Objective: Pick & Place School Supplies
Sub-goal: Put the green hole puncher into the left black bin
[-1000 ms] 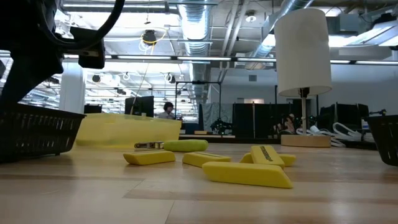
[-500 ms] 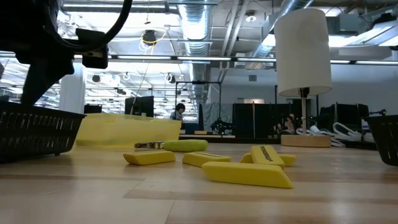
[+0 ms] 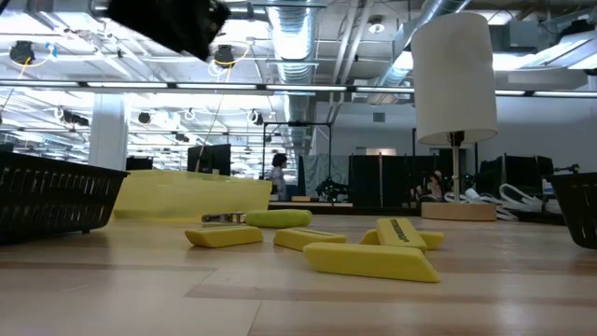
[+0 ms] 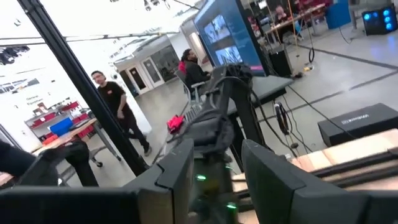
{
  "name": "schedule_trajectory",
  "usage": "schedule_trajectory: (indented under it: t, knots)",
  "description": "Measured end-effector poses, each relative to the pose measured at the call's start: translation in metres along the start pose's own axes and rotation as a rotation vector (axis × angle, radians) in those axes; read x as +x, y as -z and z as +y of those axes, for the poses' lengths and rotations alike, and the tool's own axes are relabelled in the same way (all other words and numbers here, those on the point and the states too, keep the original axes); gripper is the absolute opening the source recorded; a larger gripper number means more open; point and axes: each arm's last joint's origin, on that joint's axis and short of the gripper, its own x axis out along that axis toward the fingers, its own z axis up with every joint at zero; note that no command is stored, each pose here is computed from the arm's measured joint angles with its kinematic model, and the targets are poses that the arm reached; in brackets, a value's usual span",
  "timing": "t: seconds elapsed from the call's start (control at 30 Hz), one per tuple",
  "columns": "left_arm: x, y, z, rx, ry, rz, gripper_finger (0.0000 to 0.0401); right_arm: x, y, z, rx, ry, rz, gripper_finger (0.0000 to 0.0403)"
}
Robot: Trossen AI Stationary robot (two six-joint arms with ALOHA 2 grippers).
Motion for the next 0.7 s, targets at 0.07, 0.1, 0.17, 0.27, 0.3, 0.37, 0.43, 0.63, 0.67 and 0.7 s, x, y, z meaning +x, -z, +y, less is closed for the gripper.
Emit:
schedule_trajectory:
  t: [0.07,0.1,0.17,0.27,0.3,0.37,0.43,0.63,0.67,0.7]
  knots:
    - [0.004,0.002,0.017,-0.156,-0.041,0.023,0.0126,0.0,-0.002,0.001,-0.011,-0.01,-0.019,0.0129]
    - [0.008,0.003,0.026,-0.235,-0.06,0.034,0.0125,0.0,-0.003,0.001,-0.022,-0.014,-0.029,0.0129]
    - [0.018,0.01,0.04,-0.351,-0.06,0.089,0.0123,-0.001,-0.006,0.003,-0.036,-0.018,-0.038,0.0129]
    - [0.036,0.011,0.058,-0.419,-0.072,0.12,0.0119,-0.003,-0.018,0.01,-0.073,-0.033,-0.072,0.0129]
    - [0.043,0.012,0.061,-0.418,-0.07,0.143,0.0117,-0.004,-0.023,0.012,-0.094,-0.038,-0.083,0.0129]
    - [0.057,0.013,0.069,-0.409,-0.07,0.171,0.0115,-0.007,-0.031,0.017,-0.125,-0.042,-0.088,0.0129]
    - [0.069,0.013,0.076,-0.401,-0.062,0.202,0.0112,-0.011,-0.039,0.02,-0.134,-0.052,-0.083,0.0129]
    - [0.095,0.011,0.094,-0.38,-0.063,0.226,0.0111,-0.02,-0.052,0.028,-0.181,-0.023,-0.014,0.0129]
    - [0.098,0.011,0.098,-0.383,-0.066,0.229,0.0111,-0.021,-0.053,0.029,-0.185,-0.02,-0.005,0.0129]
    - [0.101,0.012,0.101,-0.389,-0.069,0.235,0.0111,-0.022,-0.054,0.029,-0.189,-0.017,0.004,0.0129]
